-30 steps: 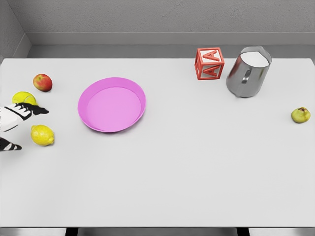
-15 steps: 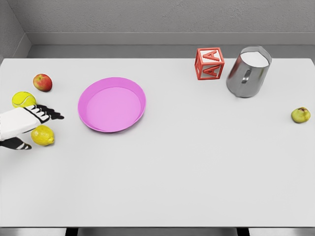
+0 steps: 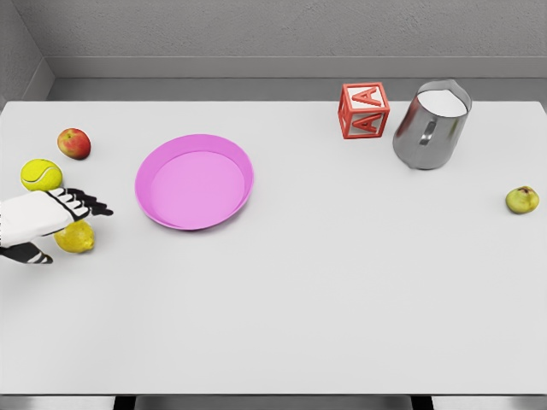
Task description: Put the lemon on the plate with left arm
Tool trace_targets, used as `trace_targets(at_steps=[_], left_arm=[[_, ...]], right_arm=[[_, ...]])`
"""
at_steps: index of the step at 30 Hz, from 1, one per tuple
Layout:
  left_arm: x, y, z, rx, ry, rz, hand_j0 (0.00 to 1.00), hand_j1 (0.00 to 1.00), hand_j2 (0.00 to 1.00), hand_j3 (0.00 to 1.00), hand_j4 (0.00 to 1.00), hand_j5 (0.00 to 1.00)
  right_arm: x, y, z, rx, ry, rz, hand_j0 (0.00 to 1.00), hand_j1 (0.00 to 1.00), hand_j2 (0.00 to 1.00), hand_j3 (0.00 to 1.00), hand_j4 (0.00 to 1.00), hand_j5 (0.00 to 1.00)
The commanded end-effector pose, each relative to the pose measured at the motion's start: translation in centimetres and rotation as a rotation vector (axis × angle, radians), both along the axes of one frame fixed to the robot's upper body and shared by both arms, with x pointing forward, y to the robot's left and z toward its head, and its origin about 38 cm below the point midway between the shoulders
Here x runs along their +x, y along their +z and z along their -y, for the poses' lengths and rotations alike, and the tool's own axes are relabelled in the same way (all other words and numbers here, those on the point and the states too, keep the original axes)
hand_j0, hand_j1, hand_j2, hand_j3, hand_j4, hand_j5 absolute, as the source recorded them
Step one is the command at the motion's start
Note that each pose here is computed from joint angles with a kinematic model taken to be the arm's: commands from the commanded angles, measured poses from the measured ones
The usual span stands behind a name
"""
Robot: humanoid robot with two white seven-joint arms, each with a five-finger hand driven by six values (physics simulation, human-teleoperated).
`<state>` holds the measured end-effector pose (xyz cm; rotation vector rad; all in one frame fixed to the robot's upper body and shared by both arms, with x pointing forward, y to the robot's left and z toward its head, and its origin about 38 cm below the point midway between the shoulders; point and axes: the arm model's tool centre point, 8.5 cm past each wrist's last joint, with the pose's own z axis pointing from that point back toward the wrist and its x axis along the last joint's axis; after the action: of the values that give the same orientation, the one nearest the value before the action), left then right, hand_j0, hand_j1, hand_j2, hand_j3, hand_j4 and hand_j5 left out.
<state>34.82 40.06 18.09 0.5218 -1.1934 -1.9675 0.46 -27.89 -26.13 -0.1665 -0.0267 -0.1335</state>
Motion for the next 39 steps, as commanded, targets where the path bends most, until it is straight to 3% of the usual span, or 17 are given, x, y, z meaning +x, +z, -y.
trace_targets(at_steps=[1,35,39], left_arm=[[-0.2,-0.9,0.4,0.025,-0.012,-0.023,1.0,1.0,1.0,1.0,1.0,1.0],[1.1,-1.4,-0.3,0.05,0.014,-0.033,1.0,1.0,1.0,1.0,1.0,1.0],[1.0,-1.9,0.0,0.058,0.003,-0.046,0.86,0.86,0.86,0.86,0.86,0.86]], right_arm=[[0.0,0.0,0.0,0.0,0.0,0.0,1.0,1.0,1.0,1.0,1.0,1.0],[0.0,0.0,0.0,0.0,0.0,0.0,1.0,1.0,1.0,1.0,1.0,1.0],[0.0,0.0,0.0,0.0,0.0,0.0,1.0,1.0,1.0,1.0,1.0,1.0]])
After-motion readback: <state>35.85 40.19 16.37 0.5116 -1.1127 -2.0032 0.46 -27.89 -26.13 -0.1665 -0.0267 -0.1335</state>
